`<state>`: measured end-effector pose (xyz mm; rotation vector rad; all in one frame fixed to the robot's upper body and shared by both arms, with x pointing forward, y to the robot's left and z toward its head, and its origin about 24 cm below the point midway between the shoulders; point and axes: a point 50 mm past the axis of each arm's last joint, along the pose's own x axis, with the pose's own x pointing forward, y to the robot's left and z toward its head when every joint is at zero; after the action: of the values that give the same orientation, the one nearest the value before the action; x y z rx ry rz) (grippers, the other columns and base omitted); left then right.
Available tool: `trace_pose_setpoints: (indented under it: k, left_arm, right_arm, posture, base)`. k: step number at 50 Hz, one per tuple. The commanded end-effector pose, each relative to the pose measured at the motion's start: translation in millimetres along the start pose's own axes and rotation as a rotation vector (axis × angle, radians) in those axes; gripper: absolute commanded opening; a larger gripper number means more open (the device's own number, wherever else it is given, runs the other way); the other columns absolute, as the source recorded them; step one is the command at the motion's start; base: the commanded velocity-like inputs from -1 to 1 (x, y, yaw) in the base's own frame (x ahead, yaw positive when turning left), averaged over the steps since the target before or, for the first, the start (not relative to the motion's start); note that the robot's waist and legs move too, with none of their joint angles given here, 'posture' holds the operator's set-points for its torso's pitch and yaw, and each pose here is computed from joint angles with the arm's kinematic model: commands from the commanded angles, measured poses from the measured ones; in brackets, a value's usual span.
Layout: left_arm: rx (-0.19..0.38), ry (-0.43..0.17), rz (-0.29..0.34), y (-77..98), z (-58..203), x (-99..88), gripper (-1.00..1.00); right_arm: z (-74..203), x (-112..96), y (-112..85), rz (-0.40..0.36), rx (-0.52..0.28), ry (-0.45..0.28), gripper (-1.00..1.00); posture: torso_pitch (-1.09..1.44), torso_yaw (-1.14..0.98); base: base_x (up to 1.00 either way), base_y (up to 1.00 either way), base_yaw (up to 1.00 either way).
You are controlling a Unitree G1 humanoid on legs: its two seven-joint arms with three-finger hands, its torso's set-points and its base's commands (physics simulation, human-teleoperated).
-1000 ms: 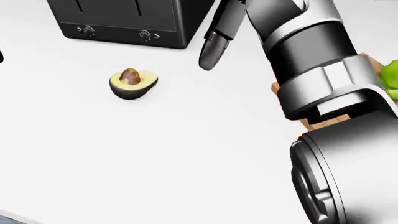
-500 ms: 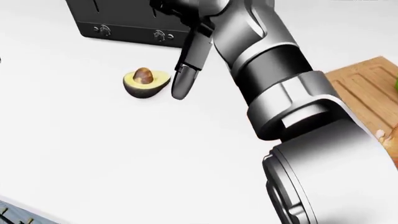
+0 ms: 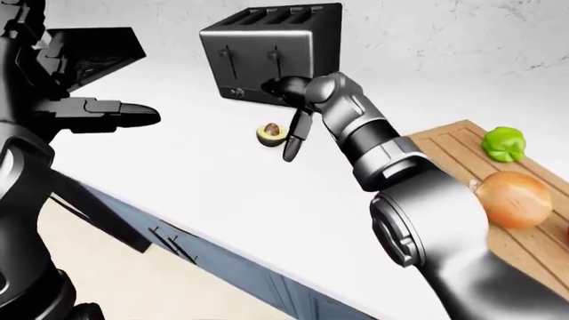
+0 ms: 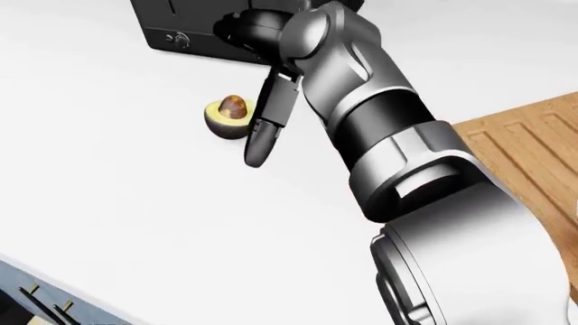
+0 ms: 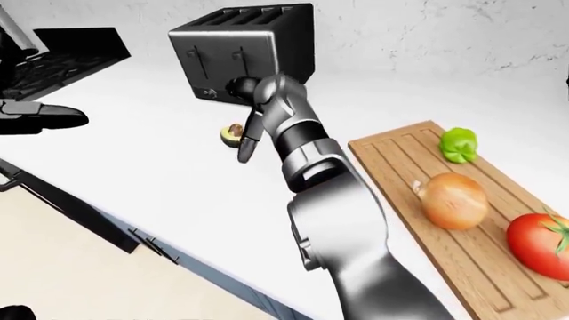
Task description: Place the avocado, onion, tomato and bell pepper on the cutting board.
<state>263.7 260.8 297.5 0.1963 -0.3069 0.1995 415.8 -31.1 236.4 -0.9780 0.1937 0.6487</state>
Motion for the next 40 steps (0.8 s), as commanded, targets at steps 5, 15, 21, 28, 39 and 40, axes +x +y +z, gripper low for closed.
trace_pose_setpoints:
  k: [5, 15, 21, 28, 39, 40]
  left_arm:
    - [0.015, -0.076, 0.023, 2.7, 14.5, -1.6, 1.00]
    - [0.016, -0.073, 0.020, 2.2, 13.0, -3.2, 1.00]
    - [0.012, -0.071, 0.022, 3.0, 13.8, -5.1, 1.00]
    - [0.011, -0.069, 0.022, 2.6, 13.4, -6.9, 1.00]
    - [0.012, -0.071, 0.018, 2.7, 14.4, -8.6, 1.00]
    - [0.012, -0.072, 0.020, 3.7, 15.4, -8.0, 1.00]
  right_arm:
    - [14.7, -7.0, -13.4, -0.092, -0.033, -0.055, 1.00]
    - [8.6, -2.3, -6.0, -0.066, -0.020, -0.046, 1.00]
    - [5.7, 0.2, -1.1, -0.041, -0.014, -0.042, 0.80]
    - [1.6, 2.4, 2.8, -0.026, -0.015, -0.032, 0.51]
    - [-3.9, 4.9, 8.2, 0.002, -0.033, -0.011, 0.05]
    - [-4.7, 5.5, 9.4, 0.008, -0.038, -0.007, 0.04]
  posture:
    - [0.00, 0.64]
    - [0.00, 0.64]
    - [0.00, 0.64]
    - [0.00, 0.64]
    - [0.00, 0.64]
    - [0.00, 0.64]
  base:
    - [0.00, 0.00, 0.00]
    - [0.00, 0.00, 0.00]
    - [0.00, 0.00, 0.00]
    - [0.00, 0.00, 0.00]
    - [0.00, 0.00, 0.00]
    - [0.00, 0.00, 0.00]
